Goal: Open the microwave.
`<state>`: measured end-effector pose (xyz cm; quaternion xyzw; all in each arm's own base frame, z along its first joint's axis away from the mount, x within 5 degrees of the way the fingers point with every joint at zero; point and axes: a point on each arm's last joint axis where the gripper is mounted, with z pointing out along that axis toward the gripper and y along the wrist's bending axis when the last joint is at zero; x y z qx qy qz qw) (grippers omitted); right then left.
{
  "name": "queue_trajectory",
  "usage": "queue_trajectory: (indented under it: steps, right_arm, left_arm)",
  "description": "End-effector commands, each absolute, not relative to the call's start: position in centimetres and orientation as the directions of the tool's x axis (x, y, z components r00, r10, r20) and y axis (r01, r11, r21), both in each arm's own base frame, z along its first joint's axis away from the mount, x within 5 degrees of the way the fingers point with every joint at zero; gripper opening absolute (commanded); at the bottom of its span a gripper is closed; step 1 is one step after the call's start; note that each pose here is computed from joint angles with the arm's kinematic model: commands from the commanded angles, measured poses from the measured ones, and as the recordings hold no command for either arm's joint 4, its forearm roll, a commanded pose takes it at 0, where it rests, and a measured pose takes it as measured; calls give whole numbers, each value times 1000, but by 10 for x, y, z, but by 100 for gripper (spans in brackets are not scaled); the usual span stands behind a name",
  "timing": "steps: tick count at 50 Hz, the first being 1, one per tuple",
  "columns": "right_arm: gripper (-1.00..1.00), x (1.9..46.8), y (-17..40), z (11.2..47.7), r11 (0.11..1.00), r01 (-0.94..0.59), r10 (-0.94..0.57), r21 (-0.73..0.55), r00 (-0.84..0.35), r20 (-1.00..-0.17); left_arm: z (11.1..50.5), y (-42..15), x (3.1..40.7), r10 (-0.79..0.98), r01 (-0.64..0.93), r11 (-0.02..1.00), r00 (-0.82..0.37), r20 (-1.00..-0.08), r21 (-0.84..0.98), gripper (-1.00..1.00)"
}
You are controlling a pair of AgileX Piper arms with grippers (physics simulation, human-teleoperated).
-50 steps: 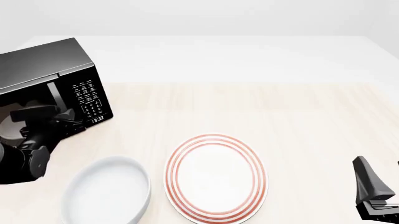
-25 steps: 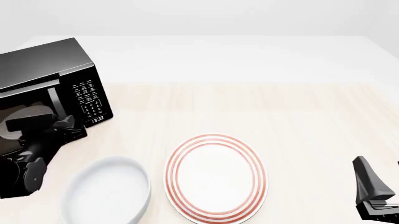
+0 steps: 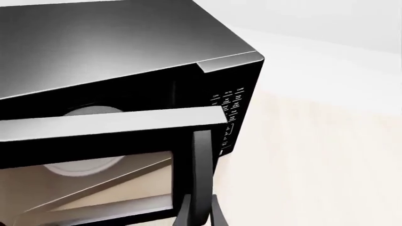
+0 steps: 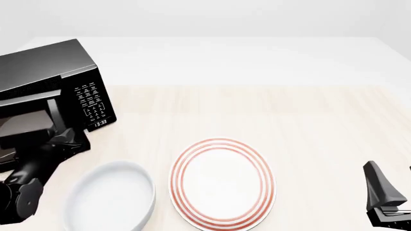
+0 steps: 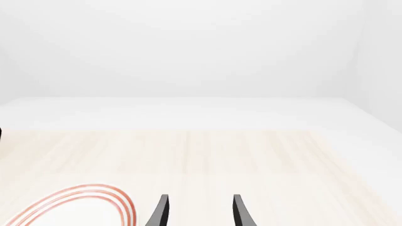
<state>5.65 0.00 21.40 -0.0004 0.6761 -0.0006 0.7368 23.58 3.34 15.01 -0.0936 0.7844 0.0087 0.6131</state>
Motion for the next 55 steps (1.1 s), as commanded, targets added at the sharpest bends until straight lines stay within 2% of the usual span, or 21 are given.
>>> queue_trajectory:
  steps: [1, 55]
  right_arm:
    - [100, 56, 0, 214, 1000, 0, -1, -1, 86, -996]
    - [100, 56, 0, 214, 1000, 0, -1, -1, 86, -996]
  left_arm:
    - [167, 31, 231, -133, -152, 982, -142, -981, -112, -100]
    - [185, 20, 191, -112, -115, 989, -115, -987, -98, -100]
